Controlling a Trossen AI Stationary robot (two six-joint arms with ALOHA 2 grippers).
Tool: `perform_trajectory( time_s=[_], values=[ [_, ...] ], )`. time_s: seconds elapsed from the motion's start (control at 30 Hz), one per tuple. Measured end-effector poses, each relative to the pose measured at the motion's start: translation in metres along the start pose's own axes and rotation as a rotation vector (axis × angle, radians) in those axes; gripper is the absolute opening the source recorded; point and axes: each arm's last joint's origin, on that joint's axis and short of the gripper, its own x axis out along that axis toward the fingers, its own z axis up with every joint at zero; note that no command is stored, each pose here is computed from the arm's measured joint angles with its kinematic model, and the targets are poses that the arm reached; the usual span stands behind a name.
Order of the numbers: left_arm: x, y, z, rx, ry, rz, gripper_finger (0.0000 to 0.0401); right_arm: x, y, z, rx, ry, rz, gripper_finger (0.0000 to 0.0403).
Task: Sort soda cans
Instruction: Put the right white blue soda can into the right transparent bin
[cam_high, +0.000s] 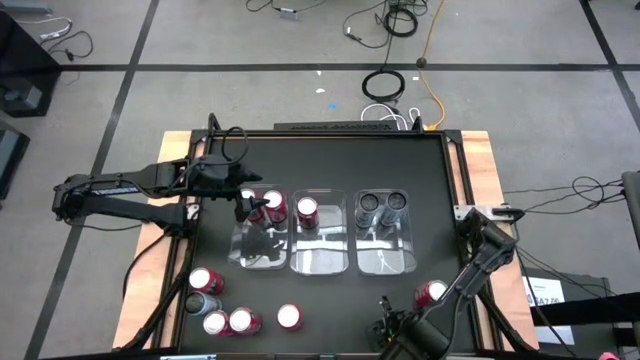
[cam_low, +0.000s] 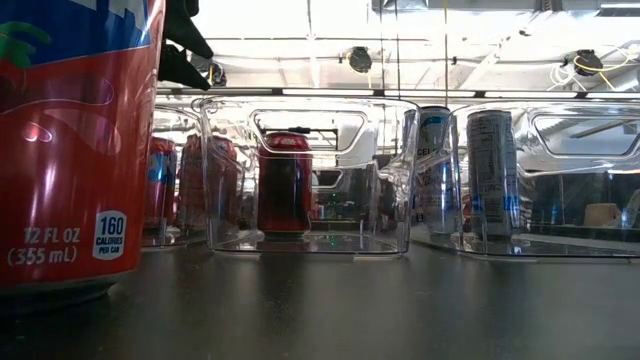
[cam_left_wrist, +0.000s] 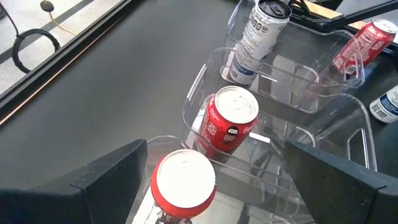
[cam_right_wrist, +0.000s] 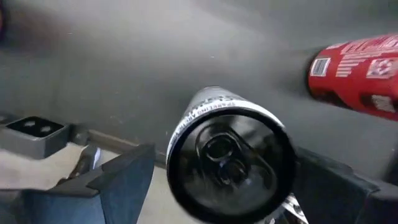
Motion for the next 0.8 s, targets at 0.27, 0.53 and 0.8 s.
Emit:
perform_trajectory(
  time_s=[0.27, 0.53, 0.8],
  values=[
    [0.0001, 0.0000, 0.0000, 0.000, 0.000, 0.000, 0.0385, 0.0077, 0.0021, -0.0033, 0.060, 0.025, -0.039, 0.0331],
    [0.0001, 0.0000, 0.0001, 0.001, 0.000, 0.000, 0.0385, 0.0076, 0.0025, -0.0041, 0.083, 0.039, -0.039, 0.0273],
    [0.0001, -0.0001, 0.0001, 0.001, 0.000, 0.000, 0.0385, 0.0074, 0.0026, -0.0039, 0.108, 0.037, -0.036, 0.0235]
  ],
)
